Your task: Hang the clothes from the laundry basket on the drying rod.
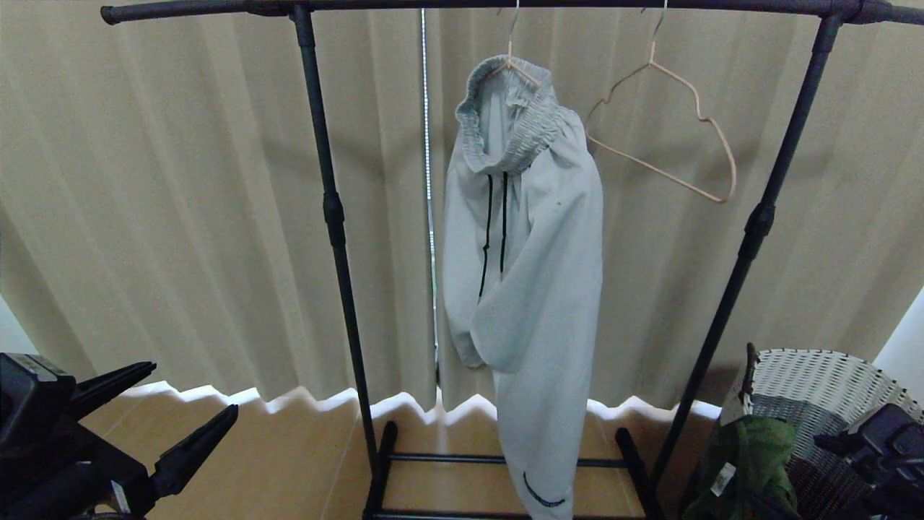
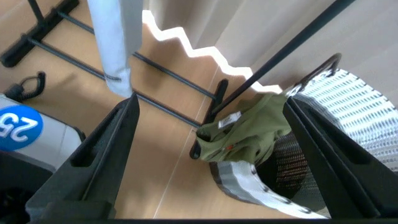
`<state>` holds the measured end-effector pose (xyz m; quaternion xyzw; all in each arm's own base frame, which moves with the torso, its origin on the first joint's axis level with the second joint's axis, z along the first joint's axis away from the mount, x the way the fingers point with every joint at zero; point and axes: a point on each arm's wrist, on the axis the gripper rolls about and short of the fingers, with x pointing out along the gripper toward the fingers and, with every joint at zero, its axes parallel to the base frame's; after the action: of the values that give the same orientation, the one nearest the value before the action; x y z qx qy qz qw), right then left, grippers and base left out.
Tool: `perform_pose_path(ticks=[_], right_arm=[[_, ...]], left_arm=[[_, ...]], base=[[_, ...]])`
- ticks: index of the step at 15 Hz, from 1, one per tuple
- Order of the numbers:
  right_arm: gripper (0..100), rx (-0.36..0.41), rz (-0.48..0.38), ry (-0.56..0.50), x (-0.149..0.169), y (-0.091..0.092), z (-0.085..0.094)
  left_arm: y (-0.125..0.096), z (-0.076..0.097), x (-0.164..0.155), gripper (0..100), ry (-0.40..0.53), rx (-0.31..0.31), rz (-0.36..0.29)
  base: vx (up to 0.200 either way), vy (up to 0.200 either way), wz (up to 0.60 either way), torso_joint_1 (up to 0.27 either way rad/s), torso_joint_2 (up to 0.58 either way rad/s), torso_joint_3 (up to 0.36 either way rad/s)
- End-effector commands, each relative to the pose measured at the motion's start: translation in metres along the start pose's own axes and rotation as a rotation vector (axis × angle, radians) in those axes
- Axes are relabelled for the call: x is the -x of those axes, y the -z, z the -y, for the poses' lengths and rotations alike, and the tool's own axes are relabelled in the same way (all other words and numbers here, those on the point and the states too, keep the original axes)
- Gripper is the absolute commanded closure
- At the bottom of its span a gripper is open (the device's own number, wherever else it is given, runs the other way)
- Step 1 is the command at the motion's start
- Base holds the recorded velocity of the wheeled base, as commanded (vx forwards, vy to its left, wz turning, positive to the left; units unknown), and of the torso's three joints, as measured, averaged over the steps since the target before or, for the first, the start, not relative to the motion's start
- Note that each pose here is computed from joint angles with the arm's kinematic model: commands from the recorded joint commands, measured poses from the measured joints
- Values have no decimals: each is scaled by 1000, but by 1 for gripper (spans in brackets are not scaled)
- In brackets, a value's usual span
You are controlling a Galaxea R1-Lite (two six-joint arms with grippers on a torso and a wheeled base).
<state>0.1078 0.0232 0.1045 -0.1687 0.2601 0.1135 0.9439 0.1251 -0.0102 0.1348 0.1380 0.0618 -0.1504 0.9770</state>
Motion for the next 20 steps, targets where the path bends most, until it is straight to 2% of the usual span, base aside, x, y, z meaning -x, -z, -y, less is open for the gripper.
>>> perform_pose_path(ticks=[1,8,19,20], right_arm=[[0,1,-2,-1,0,1,0],[0,36,-5,2,1,3,-1],[0,38,-3,2,2,4,-1],[0,38,-2,3,2,4,-1]], left_arm=[[0,0,0,0,-1,-1,1],[0,0,0,0,-2,1,-1],[-4,-2,-2,0,-10,-11,15],[-4,-2,-2,0,-10,-12,15]], base=[[0,0,0,-66,154,66],[0,0,0,-3,23,12],[0,0,0,0,0,0],[0,-200,0,-2,2,-2]])
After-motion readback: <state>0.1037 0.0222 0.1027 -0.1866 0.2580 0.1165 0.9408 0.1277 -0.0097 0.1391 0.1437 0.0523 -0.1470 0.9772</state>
